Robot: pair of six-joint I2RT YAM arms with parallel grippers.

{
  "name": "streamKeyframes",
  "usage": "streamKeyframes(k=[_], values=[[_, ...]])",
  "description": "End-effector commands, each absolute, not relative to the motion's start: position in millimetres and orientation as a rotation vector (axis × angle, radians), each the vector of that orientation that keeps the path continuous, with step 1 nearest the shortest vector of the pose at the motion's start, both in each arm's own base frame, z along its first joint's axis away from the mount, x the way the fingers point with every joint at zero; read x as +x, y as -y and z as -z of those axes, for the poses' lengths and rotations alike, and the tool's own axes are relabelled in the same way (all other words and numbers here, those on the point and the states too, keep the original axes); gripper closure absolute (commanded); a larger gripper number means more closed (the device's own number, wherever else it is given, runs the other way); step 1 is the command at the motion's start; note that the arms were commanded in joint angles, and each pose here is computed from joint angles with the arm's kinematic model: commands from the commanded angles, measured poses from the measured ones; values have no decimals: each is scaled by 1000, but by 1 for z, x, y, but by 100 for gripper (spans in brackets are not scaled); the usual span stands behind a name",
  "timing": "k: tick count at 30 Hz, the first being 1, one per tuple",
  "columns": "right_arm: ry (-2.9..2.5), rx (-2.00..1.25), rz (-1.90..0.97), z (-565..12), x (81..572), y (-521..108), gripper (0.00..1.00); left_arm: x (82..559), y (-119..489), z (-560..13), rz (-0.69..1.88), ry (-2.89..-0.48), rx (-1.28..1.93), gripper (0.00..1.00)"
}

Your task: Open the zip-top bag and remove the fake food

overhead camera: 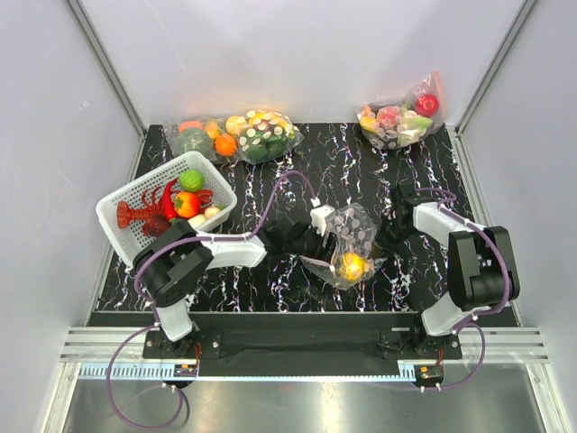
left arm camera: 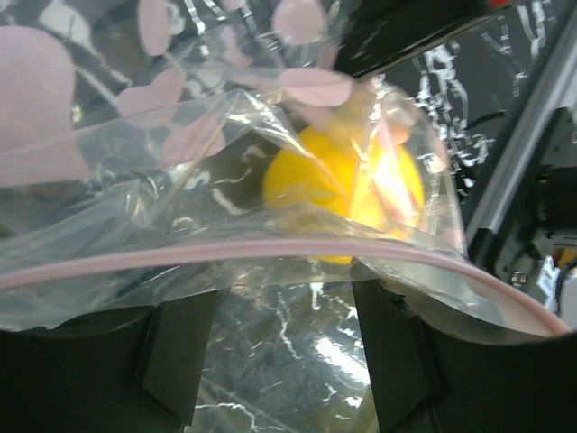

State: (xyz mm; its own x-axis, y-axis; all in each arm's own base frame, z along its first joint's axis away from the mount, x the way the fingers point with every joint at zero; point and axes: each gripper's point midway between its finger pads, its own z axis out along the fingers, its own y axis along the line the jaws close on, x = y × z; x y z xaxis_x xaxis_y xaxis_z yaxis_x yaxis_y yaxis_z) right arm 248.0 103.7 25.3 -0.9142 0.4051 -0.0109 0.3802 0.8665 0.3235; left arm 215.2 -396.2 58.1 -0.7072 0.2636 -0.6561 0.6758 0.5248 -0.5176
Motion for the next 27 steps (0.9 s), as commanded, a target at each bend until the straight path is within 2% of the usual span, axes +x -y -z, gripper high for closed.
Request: streamKeyframes(k=[1, 17, 24, 27], values=[[-2927, 626, -581, -28, 260, -116, 100, 214, 419, -105, 1217, -2088, 781, 35], [-2925, 660, -673, -28, 257, -126, 100, 205, 442, -99, 1247, -2083, 839, 32], [-2922, 667, -704, -30, 260, -129, 100, 207, 448, -80, 1210, -2128, 872, 29], [-2923, 670, -718, -30, 261, -131, 100, 208, 450, -75, 1193, -2132, 893, 25]])
